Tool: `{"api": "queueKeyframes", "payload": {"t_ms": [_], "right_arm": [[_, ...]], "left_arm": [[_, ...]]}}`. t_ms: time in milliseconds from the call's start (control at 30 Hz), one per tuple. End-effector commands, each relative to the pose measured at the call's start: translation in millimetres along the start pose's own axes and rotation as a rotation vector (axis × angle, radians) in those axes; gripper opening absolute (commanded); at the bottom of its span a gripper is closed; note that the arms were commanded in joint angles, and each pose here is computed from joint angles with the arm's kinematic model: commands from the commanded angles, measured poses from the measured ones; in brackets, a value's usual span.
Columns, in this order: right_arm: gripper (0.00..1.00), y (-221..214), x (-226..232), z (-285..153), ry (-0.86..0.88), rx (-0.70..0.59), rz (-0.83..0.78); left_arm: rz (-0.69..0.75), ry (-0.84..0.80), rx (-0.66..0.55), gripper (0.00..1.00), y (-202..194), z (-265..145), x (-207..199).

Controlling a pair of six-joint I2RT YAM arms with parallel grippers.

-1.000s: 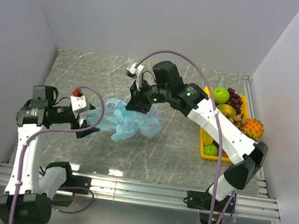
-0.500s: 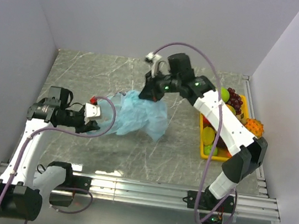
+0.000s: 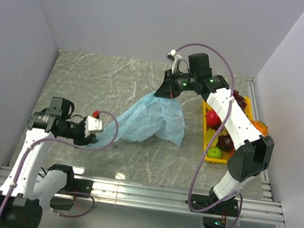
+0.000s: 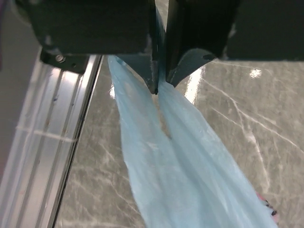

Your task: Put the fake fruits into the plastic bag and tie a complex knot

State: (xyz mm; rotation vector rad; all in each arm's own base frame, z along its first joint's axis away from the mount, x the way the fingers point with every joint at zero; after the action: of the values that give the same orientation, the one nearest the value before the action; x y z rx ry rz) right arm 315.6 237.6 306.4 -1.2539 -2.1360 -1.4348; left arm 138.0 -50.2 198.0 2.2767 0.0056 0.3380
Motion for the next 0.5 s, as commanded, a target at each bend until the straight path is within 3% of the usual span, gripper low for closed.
{"api": "queueKeyframes", "payload": {"t_ms": [0,133,333,467], "right_arm": [[0.00,2.6,28.8,-12.5,0.073,-0.060,-0.206],[0.00,-12.0,25.6,0.2,0.097,0.051,-0.141],[0.00,-17.5,-1.9,22.4,0.176,0.138,0.030],[0.00,-11.8,-20.9,37.2,0.212,0.142,0.168]], "left_arm": [[-0.093,0.080,-0.057,0.13,26.3,-12.3,26.2],[-0.285,0.107,-0.167,0.01,51.6,-18.2,54.2],[-0.579,0.147,-0.354,0.00,61.4,-34.0,98.1],[-0.734,0.293,-0.440,0.00,51.4,-41.5,140.0]]}}
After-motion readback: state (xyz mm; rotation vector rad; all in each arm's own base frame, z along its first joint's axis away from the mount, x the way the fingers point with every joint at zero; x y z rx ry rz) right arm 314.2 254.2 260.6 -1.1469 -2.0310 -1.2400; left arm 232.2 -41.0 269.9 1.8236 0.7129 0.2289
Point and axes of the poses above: each gripper's point midway between its finger pads, its own z axis out along the fingers, its own x axis along the line the jaws close on, y = z × x, the point moved 7 cm from there along -z, back along the fingers, and after that the axes turned 14 degrees about z, right-handed, at the moved point
